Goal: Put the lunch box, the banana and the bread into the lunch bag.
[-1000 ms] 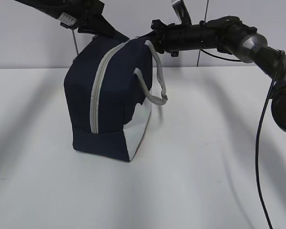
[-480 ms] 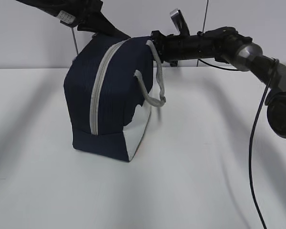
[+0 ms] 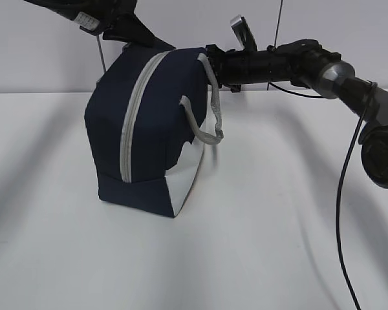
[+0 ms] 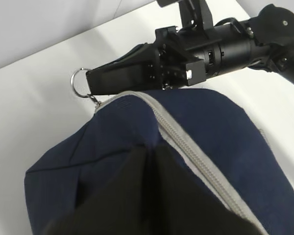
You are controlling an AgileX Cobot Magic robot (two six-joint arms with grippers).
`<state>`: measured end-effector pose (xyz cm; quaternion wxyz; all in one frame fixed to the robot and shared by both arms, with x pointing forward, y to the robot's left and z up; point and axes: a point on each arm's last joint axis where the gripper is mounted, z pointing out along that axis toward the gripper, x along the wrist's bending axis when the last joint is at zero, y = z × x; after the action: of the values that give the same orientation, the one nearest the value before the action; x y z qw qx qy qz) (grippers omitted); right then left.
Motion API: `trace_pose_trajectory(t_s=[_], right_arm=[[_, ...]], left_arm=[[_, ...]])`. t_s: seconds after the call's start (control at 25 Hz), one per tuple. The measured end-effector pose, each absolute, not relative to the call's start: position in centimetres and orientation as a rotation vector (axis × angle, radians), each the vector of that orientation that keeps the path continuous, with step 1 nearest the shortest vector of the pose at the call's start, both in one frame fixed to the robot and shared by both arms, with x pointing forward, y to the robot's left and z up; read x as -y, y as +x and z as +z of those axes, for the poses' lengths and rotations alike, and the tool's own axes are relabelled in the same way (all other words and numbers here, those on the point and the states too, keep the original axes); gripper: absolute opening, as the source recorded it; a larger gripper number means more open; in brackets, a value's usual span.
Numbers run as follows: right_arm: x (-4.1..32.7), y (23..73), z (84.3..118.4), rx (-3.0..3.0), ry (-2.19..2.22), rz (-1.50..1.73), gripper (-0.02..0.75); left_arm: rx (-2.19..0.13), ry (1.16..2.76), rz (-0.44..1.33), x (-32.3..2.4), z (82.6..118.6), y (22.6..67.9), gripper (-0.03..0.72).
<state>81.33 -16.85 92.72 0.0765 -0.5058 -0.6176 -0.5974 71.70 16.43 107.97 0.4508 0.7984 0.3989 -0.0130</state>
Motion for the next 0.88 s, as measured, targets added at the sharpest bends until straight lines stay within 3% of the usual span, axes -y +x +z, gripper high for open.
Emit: trace_pose_trajectory(t_s=[0.08, 0.16, 0.28, 0.4, 0.48, 0.88], right_arm=[[16.9, 81.4, 92.6, 1.855, -1.527, -1.791, 0.062], [16.9, 81.5, 92.4, 1.847, -1.535, -1.794, 0.164], [16.9, 81.6, 92.6, 1.784, -1.536, -1.822, 0.368], [17.0, 81.7, 92.8, 1.74, -1.546, -1.847, 0.491], [17.0, 81.7, 92.9, 1.726, -1.546, -1.854, 0.512], [17.0, 82.0, 94.3, 1.703, -1.437, -2.05, 0.523]], left_arm=[[-0.986, 1.976, -0.029, -16.5, 108.0, 71.7, 0.041], [-0.986, 1.972, -0.024, -16.5, 108.1, 71.7, 0.127], [-0.987, 1.954, -0.003, -16.6, 108.6, 71.7, 0.392], [-0.986, 1.943, -0.004, -16.6, 108.9, 71.6, 0.563], [-0.988, 1.943, -0.006, -16.6, 108.9, 71.6, 0.587], [-0.979, 2.004, -0.054, -16.7, 108.7, 71.0, 0.571]])
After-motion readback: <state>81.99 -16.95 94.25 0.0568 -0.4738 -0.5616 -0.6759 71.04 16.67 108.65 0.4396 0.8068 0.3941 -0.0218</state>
